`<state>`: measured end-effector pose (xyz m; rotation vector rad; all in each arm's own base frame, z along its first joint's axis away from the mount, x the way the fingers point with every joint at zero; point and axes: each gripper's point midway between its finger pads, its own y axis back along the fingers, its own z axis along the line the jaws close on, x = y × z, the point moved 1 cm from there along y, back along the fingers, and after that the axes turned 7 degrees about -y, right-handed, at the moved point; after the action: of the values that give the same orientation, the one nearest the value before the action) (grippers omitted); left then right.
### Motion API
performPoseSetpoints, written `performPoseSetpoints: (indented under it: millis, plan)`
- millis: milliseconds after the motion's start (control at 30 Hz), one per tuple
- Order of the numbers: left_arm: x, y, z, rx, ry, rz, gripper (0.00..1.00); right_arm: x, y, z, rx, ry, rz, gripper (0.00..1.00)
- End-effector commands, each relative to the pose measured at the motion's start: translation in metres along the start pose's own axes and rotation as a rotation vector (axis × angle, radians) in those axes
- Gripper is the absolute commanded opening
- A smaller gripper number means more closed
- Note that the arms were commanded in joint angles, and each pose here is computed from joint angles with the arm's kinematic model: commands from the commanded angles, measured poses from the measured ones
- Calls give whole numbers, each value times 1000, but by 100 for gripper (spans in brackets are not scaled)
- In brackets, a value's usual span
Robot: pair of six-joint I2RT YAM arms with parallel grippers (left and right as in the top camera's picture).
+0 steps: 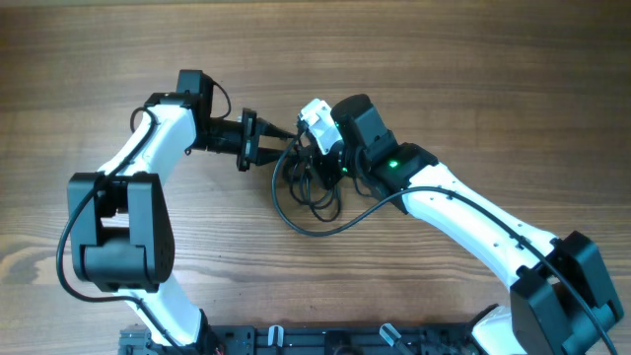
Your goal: Untangle cables
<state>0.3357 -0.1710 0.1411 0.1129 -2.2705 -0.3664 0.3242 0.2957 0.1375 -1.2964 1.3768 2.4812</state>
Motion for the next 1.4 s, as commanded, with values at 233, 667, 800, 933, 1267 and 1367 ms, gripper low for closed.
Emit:
performPoseSetpoints:
  millis: [233, 667, 800, 933, 1267, 1367]
  plan:
    - [5, 2, -6, 8, -35, -1, 31, -10, 4, -4, 24, 0, -33, 4]
    - [-19, 3, -3, -39, 80, -125, 25, -13, 4, 7, -38, 6, -42, 5]
    - [-17, 0, -3, -44, 95, -118, 25, -13, 4, 7, -39, 7, -42, 4]
    - [-11, -4, -5, -36, 91, -85, 23, -13, 4, 7, -39, 7, -42, 4]
    - [-11, -4, -6, -31, 83, -86, 8, -12, 4, 7, -39, 6, -39, 4]
    - [-14, -4, -11, -18, 67, -94, 8, -12, 4, 7, -39, 5, -38, 4]
